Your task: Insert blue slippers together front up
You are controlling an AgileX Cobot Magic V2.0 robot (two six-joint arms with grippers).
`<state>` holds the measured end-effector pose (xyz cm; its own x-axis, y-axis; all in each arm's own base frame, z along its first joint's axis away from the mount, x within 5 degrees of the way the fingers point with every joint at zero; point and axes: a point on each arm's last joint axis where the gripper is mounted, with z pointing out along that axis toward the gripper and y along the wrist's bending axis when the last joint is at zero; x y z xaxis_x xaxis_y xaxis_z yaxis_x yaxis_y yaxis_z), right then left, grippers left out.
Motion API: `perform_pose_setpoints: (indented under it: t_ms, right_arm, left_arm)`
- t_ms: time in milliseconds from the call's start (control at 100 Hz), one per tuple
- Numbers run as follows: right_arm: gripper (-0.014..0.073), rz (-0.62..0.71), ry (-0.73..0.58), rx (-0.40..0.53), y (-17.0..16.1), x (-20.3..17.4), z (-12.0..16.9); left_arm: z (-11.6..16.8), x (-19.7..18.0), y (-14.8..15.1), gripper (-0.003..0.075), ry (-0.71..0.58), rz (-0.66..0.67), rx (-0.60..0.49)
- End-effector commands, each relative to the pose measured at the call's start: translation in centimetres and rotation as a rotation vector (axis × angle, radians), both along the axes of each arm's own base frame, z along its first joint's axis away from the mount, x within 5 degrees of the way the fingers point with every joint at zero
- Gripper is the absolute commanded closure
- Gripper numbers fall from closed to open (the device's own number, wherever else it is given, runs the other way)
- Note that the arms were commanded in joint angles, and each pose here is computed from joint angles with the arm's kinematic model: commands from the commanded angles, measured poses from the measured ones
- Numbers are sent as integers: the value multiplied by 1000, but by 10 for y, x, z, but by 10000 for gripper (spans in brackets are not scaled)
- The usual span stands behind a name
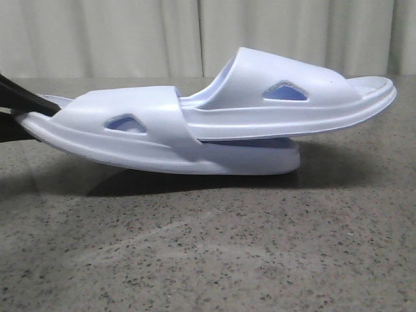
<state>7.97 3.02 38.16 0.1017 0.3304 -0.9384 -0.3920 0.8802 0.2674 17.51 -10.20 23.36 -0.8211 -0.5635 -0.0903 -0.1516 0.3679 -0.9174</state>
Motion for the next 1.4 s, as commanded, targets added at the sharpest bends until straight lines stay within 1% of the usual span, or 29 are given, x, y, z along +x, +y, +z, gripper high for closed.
perform_pose_setpoints:
  t_ms: [0,60,130,200,370,440,490,760,920,1020,1120,1270,1390]
  right_arm:
    - [211,-18,-33,-13,-2,-1,9]
    - [211,-17,-33,-13,-2,-2,9]
    - [212,-17,-33,-13,-1,-2,9]
    - [212,-17,-33,-13,-1,-2,9]
    - [211,-17,-33,-13,-1,-2,9]
    - [212,-17,-33,-14,-1,-2,9]
    - [212,-18,-34,-17,-1,-2,9]
    - [211,-18,-34,-19,-1,-2,9]
    - [211,-30,-41,-30,-2,-1,9]
    - [211,-69,-62,-82,-4,0,9]
    - [211,-119,-88,-121,-8,0,9]
    - [211,-194,-98,-172,-12,5,0]
    - [211,-240,-100,-248,-14,9,-11]
  left_arm:
    - [15,3,-3,700,-41,3,-54]
    - [14,4,-3,682,-52,3,-41]
    - [14,4,-2,628,-60,7,-31]
    - [14,5,-2,548,-61,13,-24]
    - [12,7,1,323,-75,36,10]
    - [11,9,3,260,-88,55,44]
    - [10,10,5,235,-99,68,70]
    - [5,15,14,228,-167,125,223]
    - [10,16,25,228,-266,175,370]
    - [20,12,34,228,-368,202,474]
    - [36,1,41,229,-502,218,553]
    - [64,-24,52,229,-707,262,621]
    - [84,-49,60,233,-872,293,663]
